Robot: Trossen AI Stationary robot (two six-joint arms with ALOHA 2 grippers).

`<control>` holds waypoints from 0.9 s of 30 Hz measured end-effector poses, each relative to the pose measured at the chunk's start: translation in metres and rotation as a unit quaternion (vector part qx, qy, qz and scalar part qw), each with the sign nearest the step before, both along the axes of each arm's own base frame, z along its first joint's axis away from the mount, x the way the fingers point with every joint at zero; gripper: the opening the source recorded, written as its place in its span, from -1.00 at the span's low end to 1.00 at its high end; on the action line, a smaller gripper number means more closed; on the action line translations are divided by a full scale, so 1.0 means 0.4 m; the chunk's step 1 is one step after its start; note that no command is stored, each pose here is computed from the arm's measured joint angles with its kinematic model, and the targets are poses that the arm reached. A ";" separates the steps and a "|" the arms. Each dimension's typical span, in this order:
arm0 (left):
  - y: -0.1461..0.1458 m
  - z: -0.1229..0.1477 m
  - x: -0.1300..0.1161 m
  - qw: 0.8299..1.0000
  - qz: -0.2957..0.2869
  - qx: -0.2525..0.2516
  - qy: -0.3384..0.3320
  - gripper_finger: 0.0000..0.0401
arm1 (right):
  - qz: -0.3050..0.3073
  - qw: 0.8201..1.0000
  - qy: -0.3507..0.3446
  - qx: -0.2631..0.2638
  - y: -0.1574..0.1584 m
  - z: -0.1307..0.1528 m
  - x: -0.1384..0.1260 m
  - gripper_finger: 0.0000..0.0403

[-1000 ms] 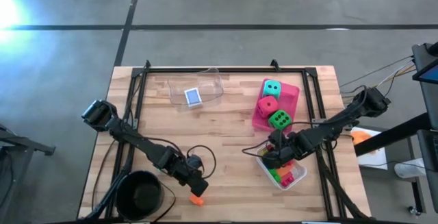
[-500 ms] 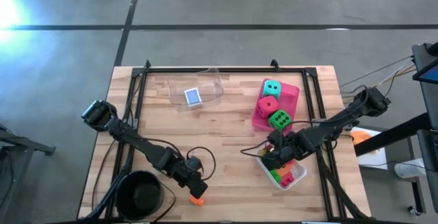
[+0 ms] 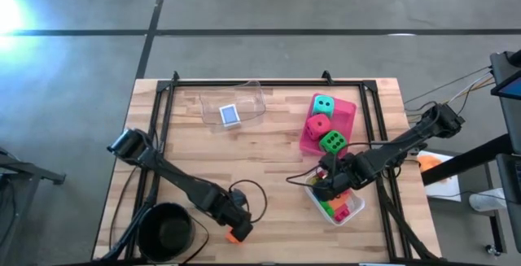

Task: Pick & Place Toys
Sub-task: Put the orange game piece into the white bin

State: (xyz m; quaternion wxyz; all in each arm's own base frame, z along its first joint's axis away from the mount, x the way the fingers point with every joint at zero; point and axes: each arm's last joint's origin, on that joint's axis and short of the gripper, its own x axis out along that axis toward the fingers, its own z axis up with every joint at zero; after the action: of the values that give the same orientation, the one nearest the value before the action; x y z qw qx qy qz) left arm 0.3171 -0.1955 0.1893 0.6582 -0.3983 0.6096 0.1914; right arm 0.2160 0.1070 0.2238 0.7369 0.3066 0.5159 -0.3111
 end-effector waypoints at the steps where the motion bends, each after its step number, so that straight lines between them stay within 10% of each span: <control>1: -0.001 -0.004 0.002 1.000 0.000 0.003 0.002 0.64 | 0.000 1.000 -0.001 0.000 0.000 0.001 0.001 0.56; 27: -0.058 -0.111 0.026 1.000 0.003 0.000 0.011 0.63 | 0.019 0.996 -0.044 -0.069 -0.006 0.218 -0.018 0.56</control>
State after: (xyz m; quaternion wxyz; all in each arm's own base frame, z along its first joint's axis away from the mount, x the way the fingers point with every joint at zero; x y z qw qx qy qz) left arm 0.3274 -0.2186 0.1448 0.6508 -0.3982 0.6155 0.1975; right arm 0.2088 0.1046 0.3109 0.7842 0.2588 0.4658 -0.3180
